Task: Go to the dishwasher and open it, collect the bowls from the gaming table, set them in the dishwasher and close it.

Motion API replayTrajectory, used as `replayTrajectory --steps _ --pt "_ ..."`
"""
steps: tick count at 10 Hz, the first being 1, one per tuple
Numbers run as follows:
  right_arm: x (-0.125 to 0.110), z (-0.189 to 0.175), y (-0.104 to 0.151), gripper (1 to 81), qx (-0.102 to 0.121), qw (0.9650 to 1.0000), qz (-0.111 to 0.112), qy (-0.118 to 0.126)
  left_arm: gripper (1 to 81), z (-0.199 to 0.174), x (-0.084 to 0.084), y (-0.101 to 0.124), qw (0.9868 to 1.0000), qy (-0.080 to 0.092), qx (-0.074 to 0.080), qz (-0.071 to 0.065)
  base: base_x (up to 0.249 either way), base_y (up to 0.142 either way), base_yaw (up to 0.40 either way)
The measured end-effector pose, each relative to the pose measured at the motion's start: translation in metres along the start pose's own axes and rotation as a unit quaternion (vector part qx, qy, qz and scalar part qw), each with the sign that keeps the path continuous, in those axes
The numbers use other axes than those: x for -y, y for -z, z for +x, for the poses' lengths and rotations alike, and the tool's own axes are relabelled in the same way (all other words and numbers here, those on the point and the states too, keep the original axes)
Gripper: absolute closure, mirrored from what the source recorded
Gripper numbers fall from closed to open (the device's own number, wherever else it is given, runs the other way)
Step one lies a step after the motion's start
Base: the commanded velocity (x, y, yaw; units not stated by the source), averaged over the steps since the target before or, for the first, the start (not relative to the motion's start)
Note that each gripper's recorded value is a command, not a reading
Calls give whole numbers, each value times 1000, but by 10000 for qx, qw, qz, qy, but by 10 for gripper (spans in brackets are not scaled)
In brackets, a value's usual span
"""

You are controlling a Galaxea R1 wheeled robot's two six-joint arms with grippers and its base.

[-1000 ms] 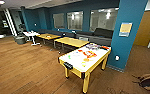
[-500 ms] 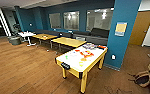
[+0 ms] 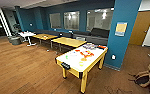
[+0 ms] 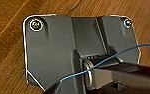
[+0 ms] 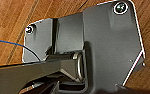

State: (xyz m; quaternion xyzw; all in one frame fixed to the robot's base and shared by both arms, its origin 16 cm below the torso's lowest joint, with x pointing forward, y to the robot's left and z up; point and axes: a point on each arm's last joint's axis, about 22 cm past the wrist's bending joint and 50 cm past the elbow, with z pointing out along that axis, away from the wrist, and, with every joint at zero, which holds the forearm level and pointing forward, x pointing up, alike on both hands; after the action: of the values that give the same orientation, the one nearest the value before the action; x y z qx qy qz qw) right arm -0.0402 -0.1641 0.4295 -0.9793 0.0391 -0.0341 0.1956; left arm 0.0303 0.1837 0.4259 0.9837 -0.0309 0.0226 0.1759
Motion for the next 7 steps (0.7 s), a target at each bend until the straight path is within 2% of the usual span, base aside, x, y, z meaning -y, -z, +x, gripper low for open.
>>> replayTrajectory --steps 3,4,5,7 --pt "0 -14 1 10 59 10000 -4 -22 10 -14 -1 0 10000 16 62 -2 121 0 0" --pt "0 -10 1 10 62 10000 -5 -22 10 -4 0 0 10000 5 30 -2 133 0 0" --pt "1 10 -1 10 -80 10000 11 17 10 14 1 0 9999 -43 -111 9 109 0 0" --pt "0 3 0 10 -25 10000 6 0 10 10 1 0 10000 -32 -81 7 99 0 0"
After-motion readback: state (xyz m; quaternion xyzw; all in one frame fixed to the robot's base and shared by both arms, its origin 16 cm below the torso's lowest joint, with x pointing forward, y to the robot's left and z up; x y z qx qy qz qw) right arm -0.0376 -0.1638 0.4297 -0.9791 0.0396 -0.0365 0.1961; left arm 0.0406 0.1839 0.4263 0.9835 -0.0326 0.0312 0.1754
